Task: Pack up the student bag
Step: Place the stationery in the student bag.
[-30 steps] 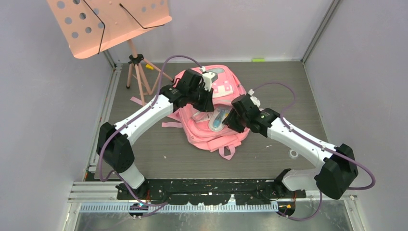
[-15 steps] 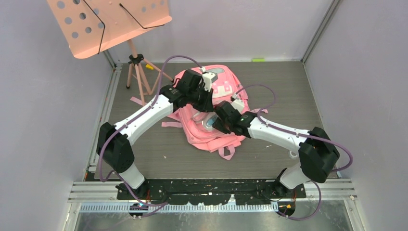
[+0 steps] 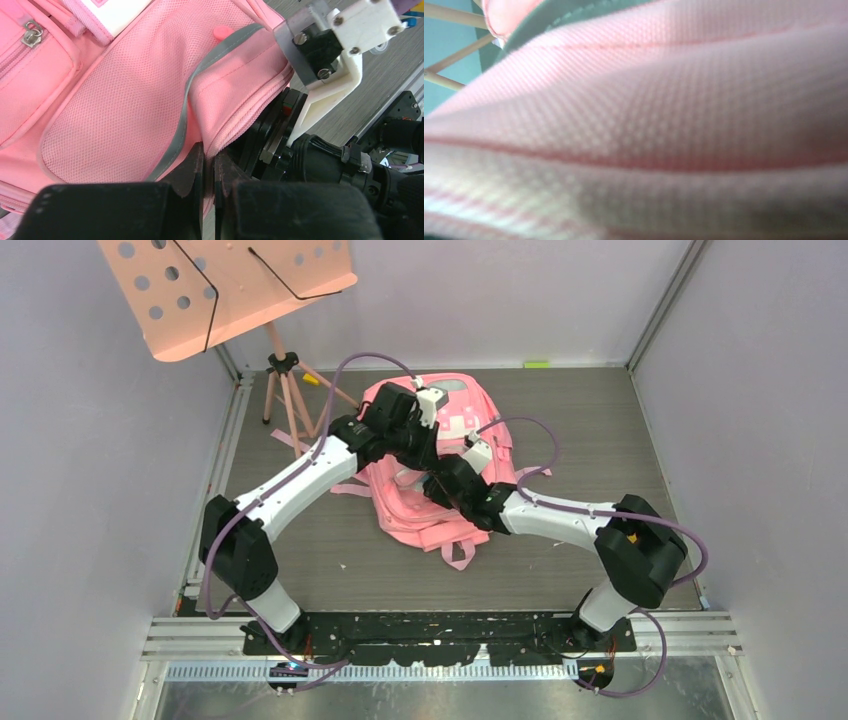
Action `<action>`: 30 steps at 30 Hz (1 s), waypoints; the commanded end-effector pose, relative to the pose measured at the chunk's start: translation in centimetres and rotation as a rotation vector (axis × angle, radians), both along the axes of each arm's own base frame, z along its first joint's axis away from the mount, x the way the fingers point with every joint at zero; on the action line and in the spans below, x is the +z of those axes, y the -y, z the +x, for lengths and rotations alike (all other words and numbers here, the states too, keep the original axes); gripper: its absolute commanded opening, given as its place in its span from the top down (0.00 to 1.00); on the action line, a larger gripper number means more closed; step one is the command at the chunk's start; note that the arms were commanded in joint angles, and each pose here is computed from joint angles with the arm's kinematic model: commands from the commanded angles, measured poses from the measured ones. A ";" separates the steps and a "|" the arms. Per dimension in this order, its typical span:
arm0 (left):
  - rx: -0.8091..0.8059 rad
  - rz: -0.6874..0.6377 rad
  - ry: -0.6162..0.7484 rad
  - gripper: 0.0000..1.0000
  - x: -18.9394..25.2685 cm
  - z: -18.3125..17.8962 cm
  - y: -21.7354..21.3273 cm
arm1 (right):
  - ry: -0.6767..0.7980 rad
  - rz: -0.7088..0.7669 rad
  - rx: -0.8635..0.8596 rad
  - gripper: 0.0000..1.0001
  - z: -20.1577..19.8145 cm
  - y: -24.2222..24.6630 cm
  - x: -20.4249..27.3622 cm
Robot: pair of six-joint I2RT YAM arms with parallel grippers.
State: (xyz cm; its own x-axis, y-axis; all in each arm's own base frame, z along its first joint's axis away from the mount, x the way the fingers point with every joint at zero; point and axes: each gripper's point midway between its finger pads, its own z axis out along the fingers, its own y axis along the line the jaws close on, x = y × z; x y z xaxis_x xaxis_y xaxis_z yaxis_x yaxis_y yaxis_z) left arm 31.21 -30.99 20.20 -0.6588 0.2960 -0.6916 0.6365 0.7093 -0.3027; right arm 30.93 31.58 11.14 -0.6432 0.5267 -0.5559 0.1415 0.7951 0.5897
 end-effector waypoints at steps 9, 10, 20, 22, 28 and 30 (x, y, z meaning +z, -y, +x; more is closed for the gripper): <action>-0.046 -0.120 0.067 1.00 4.6 -1.1 1.4 | 0.223 0.094 -0.066 0.67 3.2 -0.2 5.1; -0.041 -0.114 0.075 1.00 4.7 -0.9 1.2 | 0.214 0.084 -0.064 0.66 2.9 0.0 4.8; 0.021 -0.055 0.128 1.00 5.0 0.5 -0.8 | 0.109 -0.146 0.076 0.48 -2.5 5.1 5.3; 0.032 -0.047 0.140 1.00 5.1 0.7 -1.2 | 0.098 -0.182 0.075 0.42 -3.8 7.1 5.6; 0.048 -0.030 0.154 1.00 4.9 1.2 -1.6 | 0.058 -0.358 -0.043 0.19 -6.3 15.1 6.7; 0.048 -0.029 0.151 1.00 4.8 1.2 -1.6 | 0.003 -0.406 -0.124 0.12 -6.9 18.2 6.3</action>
